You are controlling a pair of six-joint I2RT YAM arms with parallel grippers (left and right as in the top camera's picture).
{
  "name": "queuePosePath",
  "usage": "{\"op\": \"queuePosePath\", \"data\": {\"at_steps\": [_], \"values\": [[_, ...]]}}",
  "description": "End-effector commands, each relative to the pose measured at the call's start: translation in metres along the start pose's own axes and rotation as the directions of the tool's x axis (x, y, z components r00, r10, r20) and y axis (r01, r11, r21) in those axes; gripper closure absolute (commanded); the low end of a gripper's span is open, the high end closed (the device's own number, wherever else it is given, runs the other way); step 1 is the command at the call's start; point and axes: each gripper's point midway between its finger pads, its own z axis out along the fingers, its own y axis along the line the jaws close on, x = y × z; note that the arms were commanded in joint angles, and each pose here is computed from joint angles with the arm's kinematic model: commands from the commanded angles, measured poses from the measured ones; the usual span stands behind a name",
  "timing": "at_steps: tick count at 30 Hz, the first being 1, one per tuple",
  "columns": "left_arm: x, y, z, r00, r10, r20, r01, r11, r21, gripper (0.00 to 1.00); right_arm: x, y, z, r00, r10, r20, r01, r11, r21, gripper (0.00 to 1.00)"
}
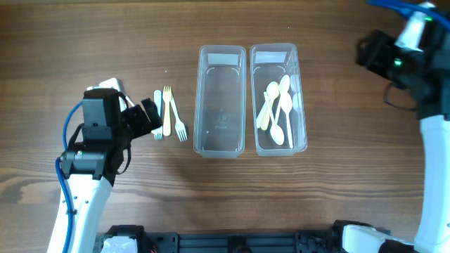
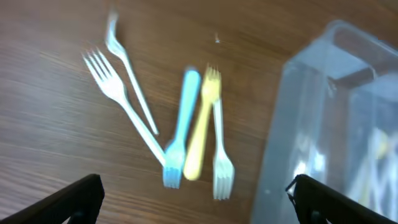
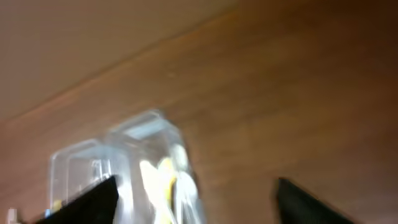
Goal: Pack container
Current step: 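Move the left gripper over the forks and grasp a white fork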
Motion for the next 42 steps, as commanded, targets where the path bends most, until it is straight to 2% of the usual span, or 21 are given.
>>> {"op": "queuePosePath", "data": {"at_steps": [1,4,6,8,9,13,15,19,21,25,26,29,30,36,42], "values": [[0.018,-0.031,-0.007,0.993,-0.033,-0.109,0.052,0.984,0.168,0.0,0.0,-0.024,-0.002,0.999,0.036,-0.018,-0.035,0.998,0.043,0.01],[0.025,-0.023,-0.007,0.988,-0.066,-0.139,0.083,0.989,0.123,0.0,-0.001,-0.029,0.0,0.999,0.039,-0.014,-0.038,0.997,0.069,0.0],[0.033,0.001,-0.007,0.974,-0.152,-0.168,0.149,0.988,-0.032,0.0,-0.001,-0.029,0.0,0.999,0.036,-0.015,-0.035,0.997,0.068,0.0],[0.031,0.006,-0.011,0.955,-0.193,-0.224,0.173,0.979,-0.105,0.01,-0.001,-0.029,0.0,0.999,0.036,-0.015,-0.035,0.997,0.068,0.0],[0.024,0.008,-0.011,0.941,-0.231,-0.247,0.196,0.968,-0.159,0.01,-0.001,-0.029,0.0,0.999,0.036,-0.015,-0.035,0.997,0.068,0.0],[-0.022,-0.001,0.007,0.91,-0.315,-0.268,0.256,0.938,-0.234,0.01,-0.001,-0.029,0.0,0.999,0.036,-0.015,-0.035,0.997,0.068,0.0],[-0.032,0.004,0.028,0.889,-0.364,-0.278,0.288,0.916,-0.277,0.06,-0.001,-0.029,0.0,0.999,0.036,-0.015,-0.035,0.997,0.068,0.0],[-0.016,0.036,0.092,0.798,-0.513,-0.315,0.371,0.831,-0.414,0.24,-0.001,-0.029,0.0,0.999,0.036,-0.015,-0.035,0.997,0.068,0.0],[-0.007,0.044,0.11,0.779,-0.531,-0.334,0.369,0.819,-0.439,0.25,-0.001,-0.029,0.0,0.999,0.036,-0.015,-0.035,0.997,0.068,0.0],[-0.019,0.05,0.127,0.826,-0.479,-0.298,0.336,0.842,-0.423,0.25,-0.001,-0.029,0.0,0.999,0.036,-0.015,-0.035,0.997,0.068,0.0],[-0.022,0.052,0.129,0.834,-0.475,-0.28,0.335,0.84,-0.427,0.27,-0.001,-0.029,0.0,0.999,0.036,-0.015,-0.035,0.997,0.068,0.0],[-0.026,0.057,0.138,0.835,-0.486,-0.257,0.354,0.834,-0.424,0.41,-0.001,-0.029,0.0,0.999,0.036,-0.015,-0.035,0.997,0.068,0.0],[-0.025,0.058,0.142,0.834,-0.487,-0.259,0.353,0.833,-0.426,0.42,-0.001,-0.029,0.0,0.999,0.036,-0.015,-0.035,0.997,0.068,0.0],[-0.008,0.065,0.166,0.816,-0.497,-0.295,0.338,0.825,-0.454,0.36,-0.001,-0.029,0.0,0.999,0.036,-0.015,-0.035,0.997,0.068,0.0],[-0.002,0.078,0.172,0.814,-0.515,-0.268,0.331,0.791,-0.514,0.42,-0.001,-0.029,0.0,0.999,0.036,-0.014,-0.035,0.997,0.068,0.0]]}}
